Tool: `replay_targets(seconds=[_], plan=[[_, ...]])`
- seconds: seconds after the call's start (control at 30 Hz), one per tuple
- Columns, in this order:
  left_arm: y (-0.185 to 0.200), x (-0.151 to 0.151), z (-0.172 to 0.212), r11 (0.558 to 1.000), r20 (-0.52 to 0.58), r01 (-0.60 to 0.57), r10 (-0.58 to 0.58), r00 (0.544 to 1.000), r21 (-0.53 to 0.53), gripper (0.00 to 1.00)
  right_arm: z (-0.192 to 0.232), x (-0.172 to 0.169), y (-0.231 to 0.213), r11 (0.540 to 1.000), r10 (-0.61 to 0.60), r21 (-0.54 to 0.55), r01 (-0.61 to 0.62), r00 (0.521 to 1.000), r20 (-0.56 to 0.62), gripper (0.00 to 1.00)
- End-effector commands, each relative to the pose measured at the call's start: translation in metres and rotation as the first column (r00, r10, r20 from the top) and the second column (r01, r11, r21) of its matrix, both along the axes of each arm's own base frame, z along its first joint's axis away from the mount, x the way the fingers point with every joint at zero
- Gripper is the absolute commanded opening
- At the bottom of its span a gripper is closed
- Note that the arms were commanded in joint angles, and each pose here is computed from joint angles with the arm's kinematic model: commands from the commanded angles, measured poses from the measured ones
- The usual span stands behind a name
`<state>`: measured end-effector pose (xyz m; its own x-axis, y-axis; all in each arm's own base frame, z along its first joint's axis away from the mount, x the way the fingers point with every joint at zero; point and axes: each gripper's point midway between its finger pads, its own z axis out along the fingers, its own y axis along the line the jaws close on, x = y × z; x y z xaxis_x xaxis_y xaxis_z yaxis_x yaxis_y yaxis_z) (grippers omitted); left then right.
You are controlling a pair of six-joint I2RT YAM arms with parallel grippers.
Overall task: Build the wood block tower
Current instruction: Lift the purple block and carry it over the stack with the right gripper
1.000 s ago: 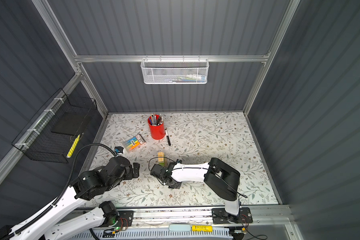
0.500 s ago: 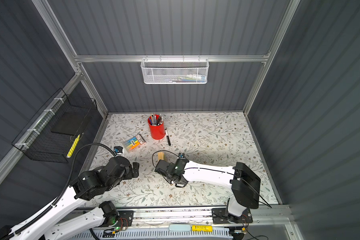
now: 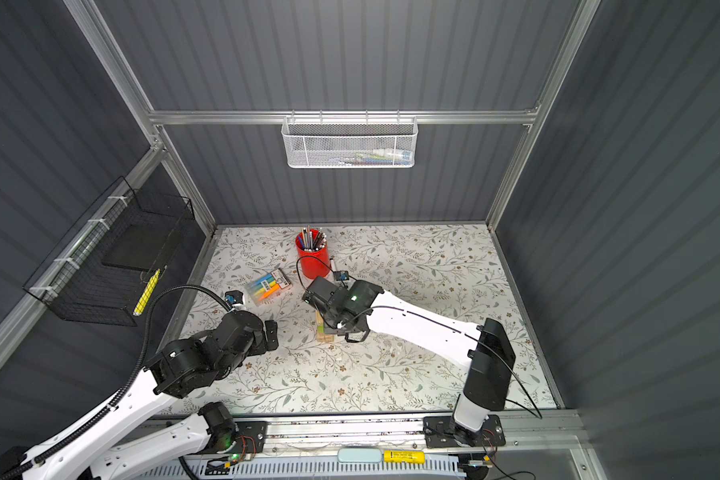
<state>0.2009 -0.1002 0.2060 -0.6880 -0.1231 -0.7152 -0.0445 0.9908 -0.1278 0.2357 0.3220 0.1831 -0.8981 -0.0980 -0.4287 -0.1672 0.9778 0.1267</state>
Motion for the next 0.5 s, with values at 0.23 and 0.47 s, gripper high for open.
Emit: replay_targets(seconds=[0.23, 0.47], plan=[[0.012, -0.001, 0.004, 0.997, 0.019, -0.071, 0.071, 0.997, -0.009, 1.00, 0.001, 0.032, 0.041, 0.993, 0.110, -0.050, -0.110, 0.994, -0.018, 0.31], [0.015, -0.003, 0.002, 0.997, 0.015, -0.073, 0.073, 0.997, -0.001, 1.00, -0.014, 0.042, 0.052, 0.990, 0.100, -0.095, -0.104, 0.994, -0.052, 0.31]])
